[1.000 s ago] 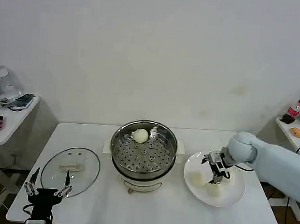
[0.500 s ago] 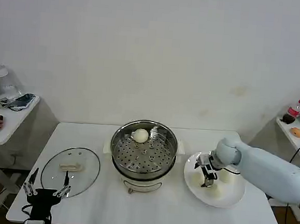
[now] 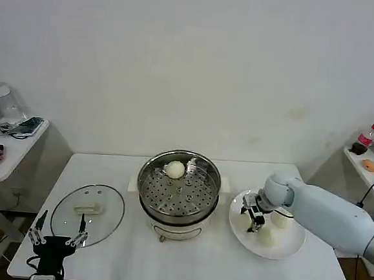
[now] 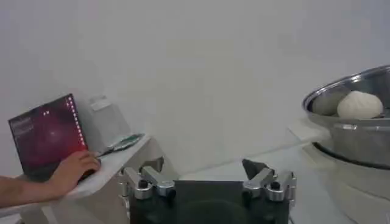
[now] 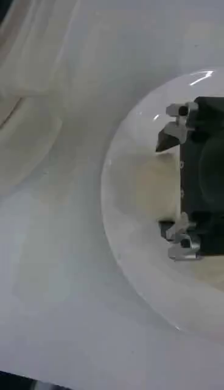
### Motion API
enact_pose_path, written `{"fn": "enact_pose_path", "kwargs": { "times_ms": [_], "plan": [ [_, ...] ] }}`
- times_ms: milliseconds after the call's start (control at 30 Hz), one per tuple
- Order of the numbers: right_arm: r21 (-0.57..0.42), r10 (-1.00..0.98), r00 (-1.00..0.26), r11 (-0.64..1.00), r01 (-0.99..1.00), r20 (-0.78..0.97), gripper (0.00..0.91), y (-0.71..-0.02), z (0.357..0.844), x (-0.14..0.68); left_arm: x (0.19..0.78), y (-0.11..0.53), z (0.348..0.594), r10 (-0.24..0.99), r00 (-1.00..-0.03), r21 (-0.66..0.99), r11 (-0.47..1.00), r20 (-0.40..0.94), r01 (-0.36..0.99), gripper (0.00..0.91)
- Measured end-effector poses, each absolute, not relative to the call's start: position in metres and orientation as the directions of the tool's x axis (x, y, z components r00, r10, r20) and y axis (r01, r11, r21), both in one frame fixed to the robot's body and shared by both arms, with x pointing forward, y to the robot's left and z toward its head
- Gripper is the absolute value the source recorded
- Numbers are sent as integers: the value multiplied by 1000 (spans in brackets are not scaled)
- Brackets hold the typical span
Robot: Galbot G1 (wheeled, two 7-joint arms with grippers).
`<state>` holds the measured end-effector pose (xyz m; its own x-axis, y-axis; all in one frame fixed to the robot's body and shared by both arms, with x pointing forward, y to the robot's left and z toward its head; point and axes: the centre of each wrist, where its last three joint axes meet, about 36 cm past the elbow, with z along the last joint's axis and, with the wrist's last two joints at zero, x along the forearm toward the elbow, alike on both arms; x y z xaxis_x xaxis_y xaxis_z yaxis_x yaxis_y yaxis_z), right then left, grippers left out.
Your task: Take steamed baozi put them in steamer then cover it.
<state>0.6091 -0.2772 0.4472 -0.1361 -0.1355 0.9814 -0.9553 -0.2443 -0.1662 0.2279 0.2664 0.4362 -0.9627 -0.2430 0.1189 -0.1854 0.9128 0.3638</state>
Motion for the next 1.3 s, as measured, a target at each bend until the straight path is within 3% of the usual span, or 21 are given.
{"fn": "enact_pose_path", "kwargs": {
  "times_ms": [367,767,1033,1300],
  "plan": [
    [-192,-135,-164,-234,-953,977,655,-285,477,614,228,267,439,-240,-964,365,912,113,-184,907],
    [-324,-175,-291,-210,-922,941,665,-289,586,625,231,263,441,-221,-970,361,917,103,-171,907],
    [-417,-250,-364,-208,-885,897,675,-246,663,630,237,269,442,-222,-971,367,914,92,-174,907],
    [-411,-340,-333,-190,-892,880,675,-168,688,632,241,276,446,-237,-968,368,910,81,-192,907]
  ]
}}
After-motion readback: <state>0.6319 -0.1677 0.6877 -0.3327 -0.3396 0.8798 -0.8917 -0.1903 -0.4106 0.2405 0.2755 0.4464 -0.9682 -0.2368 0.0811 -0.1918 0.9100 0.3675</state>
